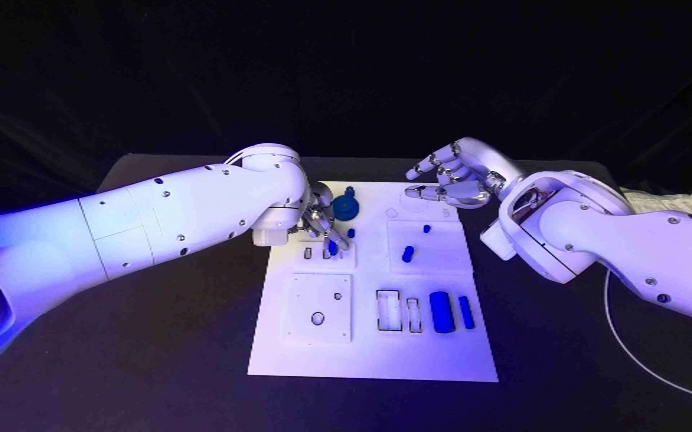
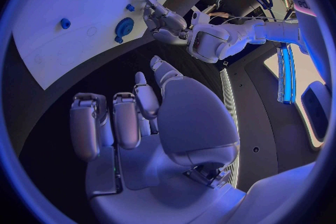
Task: Assemble the parts on the task board
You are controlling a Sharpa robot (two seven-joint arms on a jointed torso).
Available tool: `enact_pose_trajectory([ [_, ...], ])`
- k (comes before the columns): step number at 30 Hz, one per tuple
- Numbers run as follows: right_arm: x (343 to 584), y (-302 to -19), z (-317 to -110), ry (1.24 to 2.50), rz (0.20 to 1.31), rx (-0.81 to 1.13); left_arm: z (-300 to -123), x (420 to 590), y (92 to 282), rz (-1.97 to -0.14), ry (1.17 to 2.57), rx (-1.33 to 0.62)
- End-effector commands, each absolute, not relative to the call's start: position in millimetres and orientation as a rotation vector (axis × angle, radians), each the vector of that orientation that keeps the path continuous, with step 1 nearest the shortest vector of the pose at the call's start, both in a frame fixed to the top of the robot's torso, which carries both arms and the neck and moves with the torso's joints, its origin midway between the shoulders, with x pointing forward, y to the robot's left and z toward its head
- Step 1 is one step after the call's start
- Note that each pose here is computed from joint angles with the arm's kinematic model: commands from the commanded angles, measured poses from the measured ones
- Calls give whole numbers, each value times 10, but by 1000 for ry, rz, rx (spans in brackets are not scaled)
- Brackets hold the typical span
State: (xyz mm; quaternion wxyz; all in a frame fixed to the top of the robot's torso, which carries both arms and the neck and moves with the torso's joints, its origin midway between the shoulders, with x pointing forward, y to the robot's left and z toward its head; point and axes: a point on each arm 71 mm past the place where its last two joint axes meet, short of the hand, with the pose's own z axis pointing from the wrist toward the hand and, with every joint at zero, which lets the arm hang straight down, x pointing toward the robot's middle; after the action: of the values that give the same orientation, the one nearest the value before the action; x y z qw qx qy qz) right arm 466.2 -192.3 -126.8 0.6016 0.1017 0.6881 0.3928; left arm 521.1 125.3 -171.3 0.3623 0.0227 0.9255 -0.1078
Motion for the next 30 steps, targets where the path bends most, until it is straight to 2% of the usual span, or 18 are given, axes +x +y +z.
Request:
enact_pose_trajectory([
  [1, 4663, -1909, -1278, 1609, 908, 220, -1732, 5188, 1233, -317, 2412, 45],
  [18, 4675, -1897, -1294, 1624, 905, 219, -1733, 5142, 1380, -455, 2467, -159],
  [30, 4679, -1896, -1304, 1627, 907, 221, -1707, 5082, 1491, -424, 2316, -174],
])
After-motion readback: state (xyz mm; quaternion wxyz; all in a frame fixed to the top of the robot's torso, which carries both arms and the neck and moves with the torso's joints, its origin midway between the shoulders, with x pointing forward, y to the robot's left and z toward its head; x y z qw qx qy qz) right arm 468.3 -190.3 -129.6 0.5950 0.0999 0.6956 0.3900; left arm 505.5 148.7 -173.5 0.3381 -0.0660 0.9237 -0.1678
